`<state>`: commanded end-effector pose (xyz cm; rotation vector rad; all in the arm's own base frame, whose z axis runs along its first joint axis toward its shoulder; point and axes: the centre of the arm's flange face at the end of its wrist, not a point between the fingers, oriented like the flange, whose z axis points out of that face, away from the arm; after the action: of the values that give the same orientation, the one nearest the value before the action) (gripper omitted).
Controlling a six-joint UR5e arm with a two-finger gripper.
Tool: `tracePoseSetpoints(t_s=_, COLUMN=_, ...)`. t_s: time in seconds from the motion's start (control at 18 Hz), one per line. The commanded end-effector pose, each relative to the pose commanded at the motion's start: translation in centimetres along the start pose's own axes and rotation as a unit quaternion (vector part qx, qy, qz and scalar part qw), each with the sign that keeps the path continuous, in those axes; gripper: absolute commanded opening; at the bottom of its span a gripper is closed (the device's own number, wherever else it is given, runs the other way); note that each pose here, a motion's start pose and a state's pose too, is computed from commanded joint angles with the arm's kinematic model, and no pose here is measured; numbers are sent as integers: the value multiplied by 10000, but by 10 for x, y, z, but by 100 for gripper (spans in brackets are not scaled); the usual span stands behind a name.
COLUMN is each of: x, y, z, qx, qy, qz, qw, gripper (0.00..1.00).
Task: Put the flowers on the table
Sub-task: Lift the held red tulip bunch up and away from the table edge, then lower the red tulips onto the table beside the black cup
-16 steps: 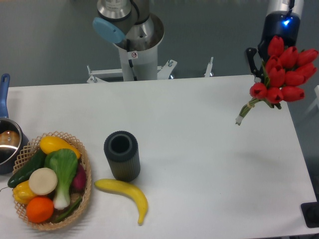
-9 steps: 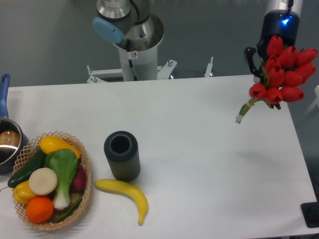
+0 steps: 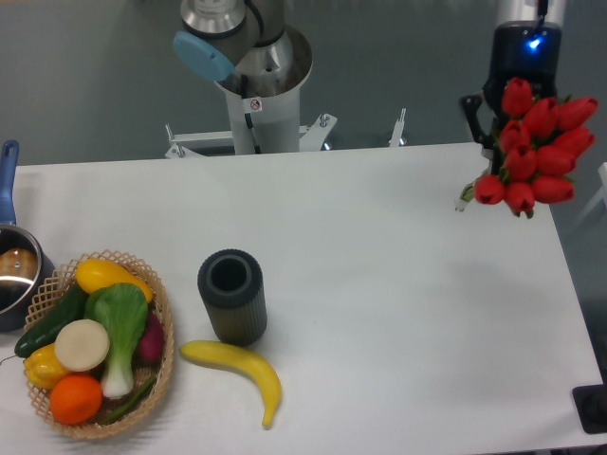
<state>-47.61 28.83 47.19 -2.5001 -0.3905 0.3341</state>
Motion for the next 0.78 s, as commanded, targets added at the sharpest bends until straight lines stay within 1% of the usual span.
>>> tracePoseSetpoints(t_s=0.11, x=21, y=-4, z=10, qx=-420, qy=-150, qz=179, qw=9988, gripper=39)
tracePoseSetpoints(t_s=0.28, x=29, y=0, z=19, qx=-734, qy=-249, qz=197, qw=9968, gripper=39)
tracePoseSetpoints(t_s=0.33, x=32, y=5, z=25, qx=-925, qy=-284, qz=215, qw=9951, gripper=39)
tracePoseSetpoints(t_s=0.56, x=58, y=4, z=68, qx=-1625, qy=-308, qz=575, qw=9846, gripper=39)
tracePoseSetpoints(t_s=0.78, x=88, y=0, z=118, qx=-2223, qy=-246, qz=984, qw=9697, gripper=39)
